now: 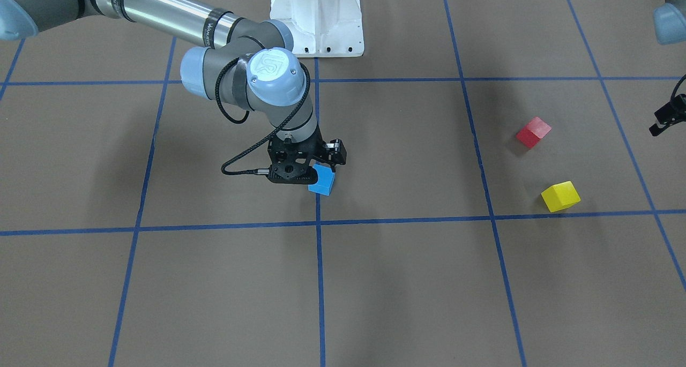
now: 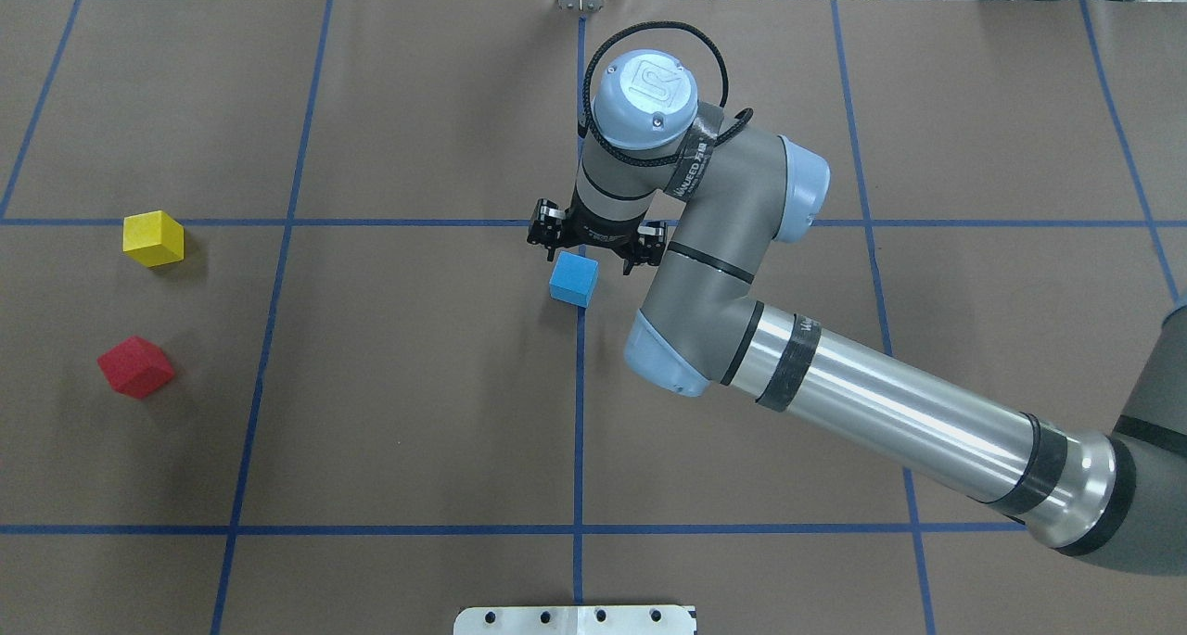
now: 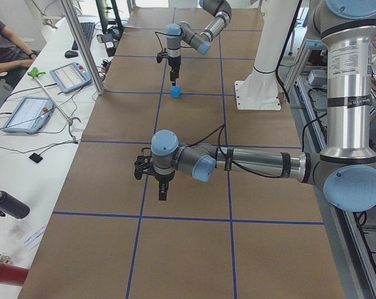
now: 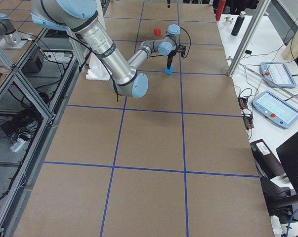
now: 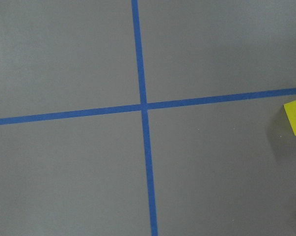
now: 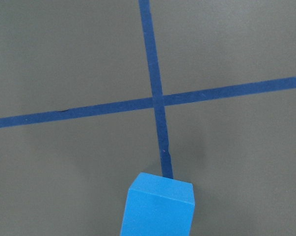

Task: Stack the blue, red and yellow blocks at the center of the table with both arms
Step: 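Open the right gripper to release the blue cube and lift away, then retract the right arm while the left gripper descends and grasps the red cube, then carry the red cube with the left gripper over the blue cube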

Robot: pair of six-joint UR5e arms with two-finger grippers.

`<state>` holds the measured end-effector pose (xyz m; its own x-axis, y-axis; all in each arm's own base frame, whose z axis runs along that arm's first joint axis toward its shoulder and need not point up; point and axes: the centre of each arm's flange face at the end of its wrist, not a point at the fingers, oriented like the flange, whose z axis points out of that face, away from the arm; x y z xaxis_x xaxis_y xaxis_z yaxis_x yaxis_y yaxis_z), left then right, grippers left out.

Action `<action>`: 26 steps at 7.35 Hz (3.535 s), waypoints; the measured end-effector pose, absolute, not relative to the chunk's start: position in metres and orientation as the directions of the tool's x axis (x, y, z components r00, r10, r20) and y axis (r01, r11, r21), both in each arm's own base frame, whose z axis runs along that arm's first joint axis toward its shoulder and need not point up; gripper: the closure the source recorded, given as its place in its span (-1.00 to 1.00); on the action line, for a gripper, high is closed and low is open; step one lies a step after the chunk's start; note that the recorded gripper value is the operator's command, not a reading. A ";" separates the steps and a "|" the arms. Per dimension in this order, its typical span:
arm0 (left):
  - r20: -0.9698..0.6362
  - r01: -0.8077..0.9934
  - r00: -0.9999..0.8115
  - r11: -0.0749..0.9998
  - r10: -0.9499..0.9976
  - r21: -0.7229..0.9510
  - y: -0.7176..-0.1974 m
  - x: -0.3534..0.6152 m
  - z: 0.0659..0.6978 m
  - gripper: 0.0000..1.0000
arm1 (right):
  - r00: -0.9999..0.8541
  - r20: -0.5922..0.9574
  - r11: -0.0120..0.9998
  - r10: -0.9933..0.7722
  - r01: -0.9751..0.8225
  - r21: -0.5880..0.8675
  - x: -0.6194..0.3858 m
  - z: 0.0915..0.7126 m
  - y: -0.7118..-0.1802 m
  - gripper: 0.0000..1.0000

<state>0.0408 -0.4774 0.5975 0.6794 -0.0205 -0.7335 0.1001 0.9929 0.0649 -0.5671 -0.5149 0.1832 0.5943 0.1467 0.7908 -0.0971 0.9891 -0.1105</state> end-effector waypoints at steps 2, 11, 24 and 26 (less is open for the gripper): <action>-0.746 0.167 0.651 0.985 -0.142 -0.042 -0.481 0.076 0.584 -1.00 | 0.588 0.795 0.989 0.150 -0.097 -0.114 -0.505 0.223 -0.518 -0.99; -0.570 0.386 0.647 0.862 -0.507 -0.329 -0.406 0.269 0.538 -0.99 | 0.688 0.725 0.999 -0.040 0.019 0.037 -0.315 0.401 -0.524 -0.99; -0.663 0.322 0.613 0.902 -0.431 -0.288 -0.400 0.285 0.471 1.00 | 0.696 0.717 0.999 -0.027 0.005 0.033 -0.304 0.411 -0.521 -0.99; -0.737 0.240 0.613 0.956 -0.284 -0.169 -0.433 0.317 0.388 1.00 | 0.704 0.708 0.998 -0.055 0.026 0.052 -0.297 0.425 -0.516 -0.99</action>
